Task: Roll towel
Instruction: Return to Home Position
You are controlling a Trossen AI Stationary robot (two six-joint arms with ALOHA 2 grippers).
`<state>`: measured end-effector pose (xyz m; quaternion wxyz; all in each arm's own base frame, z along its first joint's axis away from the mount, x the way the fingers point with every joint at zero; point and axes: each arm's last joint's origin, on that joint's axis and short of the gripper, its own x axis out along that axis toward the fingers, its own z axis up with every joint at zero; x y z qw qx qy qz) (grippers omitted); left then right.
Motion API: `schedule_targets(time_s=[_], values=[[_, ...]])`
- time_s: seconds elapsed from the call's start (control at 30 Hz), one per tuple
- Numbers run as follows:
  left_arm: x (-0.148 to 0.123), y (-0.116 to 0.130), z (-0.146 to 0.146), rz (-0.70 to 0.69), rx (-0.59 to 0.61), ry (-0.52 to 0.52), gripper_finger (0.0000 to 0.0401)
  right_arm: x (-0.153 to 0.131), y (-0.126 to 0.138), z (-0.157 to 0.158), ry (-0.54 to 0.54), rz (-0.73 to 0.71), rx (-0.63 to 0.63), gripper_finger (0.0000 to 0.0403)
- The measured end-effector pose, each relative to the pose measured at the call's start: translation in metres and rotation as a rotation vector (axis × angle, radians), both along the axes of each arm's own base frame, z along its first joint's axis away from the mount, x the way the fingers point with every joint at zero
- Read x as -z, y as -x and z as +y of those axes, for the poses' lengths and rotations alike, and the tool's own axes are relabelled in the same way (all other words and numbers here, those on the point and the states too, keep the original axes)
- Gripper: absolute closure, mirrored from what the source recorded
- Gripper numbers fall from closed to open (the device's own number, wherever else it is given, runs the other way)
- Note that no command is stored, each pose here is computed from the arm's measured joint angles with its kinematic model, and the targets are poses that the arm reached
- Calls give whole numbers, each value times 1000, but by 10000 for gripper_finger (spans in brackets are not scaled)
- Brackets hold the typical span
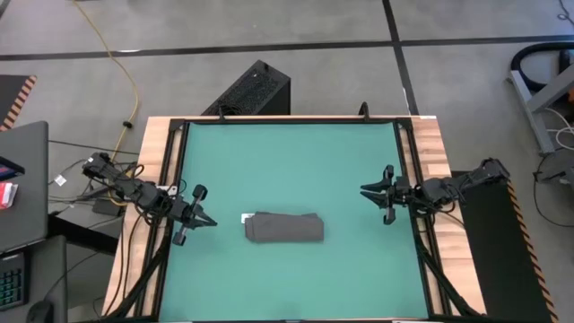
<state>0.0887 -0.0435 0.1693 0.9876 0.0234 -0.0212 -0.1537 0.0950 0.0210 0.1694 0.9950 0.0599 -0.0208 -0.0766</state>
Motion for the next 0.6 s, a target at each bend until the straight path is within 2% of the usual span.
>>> schedule_targets(time_s=[0.6], values=[[0, 0, 0, 2, -3, 3, 401, 0, 0, 0, 0, 1, 0, 296]])
